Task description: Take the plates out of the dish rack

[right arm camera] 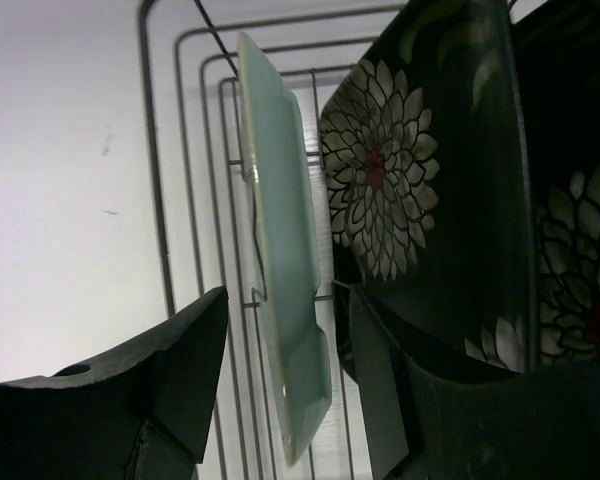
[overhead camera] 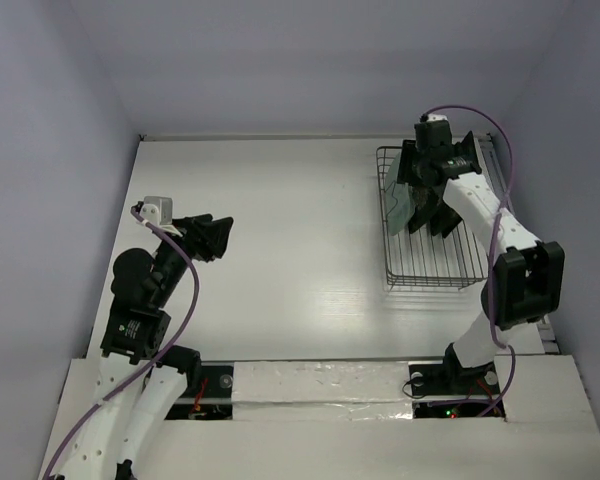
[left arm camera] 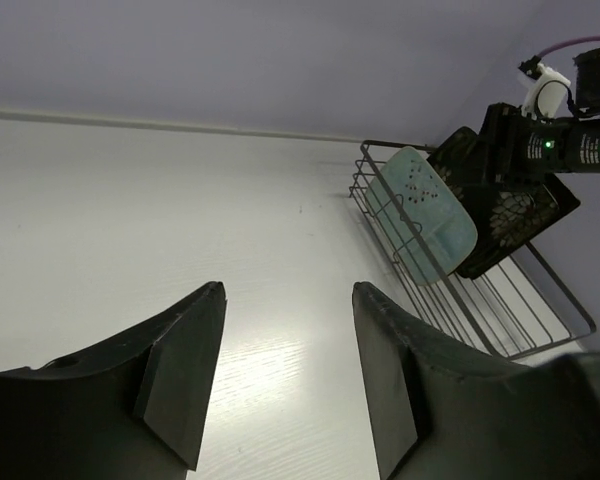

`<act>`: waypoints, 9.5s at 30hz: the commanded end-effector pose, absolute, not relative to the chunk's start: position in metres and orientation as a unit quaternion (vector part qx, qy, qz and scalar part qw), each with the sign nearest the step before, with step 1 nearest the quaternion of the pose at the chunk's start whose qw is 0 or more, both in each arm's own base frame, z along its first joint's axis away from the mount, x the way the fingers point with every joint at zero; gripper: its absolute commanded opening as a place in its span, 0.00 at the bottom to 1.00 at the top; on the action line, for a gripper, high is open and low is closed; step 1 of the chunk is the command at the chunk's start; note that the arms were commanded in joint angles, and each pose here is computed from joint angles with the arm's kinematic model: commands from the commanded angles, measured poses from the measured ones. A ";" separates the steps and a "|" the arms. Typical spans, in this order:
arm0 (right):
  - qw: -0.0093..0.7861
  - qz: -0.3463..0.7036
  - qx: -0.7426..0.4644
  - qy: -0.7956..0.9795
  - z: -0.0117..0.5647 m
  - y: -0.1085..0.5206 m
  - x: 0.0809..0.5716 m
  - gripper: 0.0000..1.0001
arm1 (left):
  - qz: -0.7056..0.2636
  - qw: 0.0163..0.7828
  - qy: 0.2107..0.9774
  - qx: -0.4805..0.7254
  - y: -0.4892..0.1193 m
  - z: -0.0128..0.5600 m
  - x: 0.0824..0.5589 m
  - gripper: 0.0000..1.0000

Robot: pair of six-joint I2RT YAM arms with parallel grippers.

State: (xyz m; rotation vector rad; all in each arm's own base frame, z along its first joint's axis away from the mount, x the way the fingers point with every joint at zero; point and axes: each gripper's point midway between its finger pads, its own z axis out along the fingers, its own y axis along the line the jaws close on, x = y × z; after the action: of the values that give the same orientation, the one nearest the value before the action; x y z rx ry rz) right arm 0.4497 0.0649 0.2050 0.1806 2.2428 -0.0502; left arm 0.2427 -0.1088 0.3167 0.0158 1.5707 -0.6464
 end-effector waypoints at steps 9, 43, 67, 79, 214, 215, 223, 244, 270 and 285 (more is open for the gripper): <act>0.396 -0.080 0.051 0.913 0.171 0.066 0.461 0.44 | -0.284 0.686 0.669 0.002 -0.105 0.339 0.240 0.62; 0.579 -0.127 0.062 0.803 0.379 0.101 0.401 0.00 | -0.284 0.695 0.661 -0.005 -0.102 0.343 0.229 0.81; 0.422 0.532 0.008 0.735 0.297 0.521 0.442 0.00 | -0.263 0.696 0.668 -0.022 -0.093 0.342 0.234 0.74; 0.310 0.562 0.052 0.765 0.188 0.570 0.444 0.04 | -0.268 0.690 0.672 -0.017 -0.097 0.338 0.235 0.75; 0.411 -0.211 0.094 0.882 0.250 -0.023 0.443 0.00 | -0.264 0.693 0.671 -0.007 -0.098 0.340 0.234 0.35; 0.415 -0.213 0.095 0.880 0.255 -0.024 0.443 0.00 | -0.264 0.693 0.671 -0.007 -0.098 0.340 0.234 0.35; 0.498 -0.208 0.119 0.833 0.339 -0.031 0.422 0.00 | -0.264 0.691 0.673 -0.006 -0.098 0.339 0.235 0.36; 0.637 0.135 0.053 0.757 0.407 0.104 0.384 0.00 | -0.262 0.691 0.673 -0.009 -0.097 0.338 0.235 0.37; 0.396 0.322 0.030 0.859 0.117 0.304 0.360 0.03 | -0.261 0.690 0.675 -0.012 -0.096 0.337 0.237 0.37; 0.373 0.218 0.011 0.902 0.073 0.271 0.336 0.59 | -0.262 0.692 0.673 -0.011 -0.096 0.338 0.236 0.37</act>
State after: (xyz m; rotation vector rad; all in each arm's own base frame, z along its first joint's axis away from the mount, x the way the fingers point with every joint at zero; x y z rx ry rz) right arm 0.3268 0.2704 0.0485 0.0567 2.3830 0.5767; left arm 0.2378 -0.0962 0.3151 -0.0362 1.5673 -0.5746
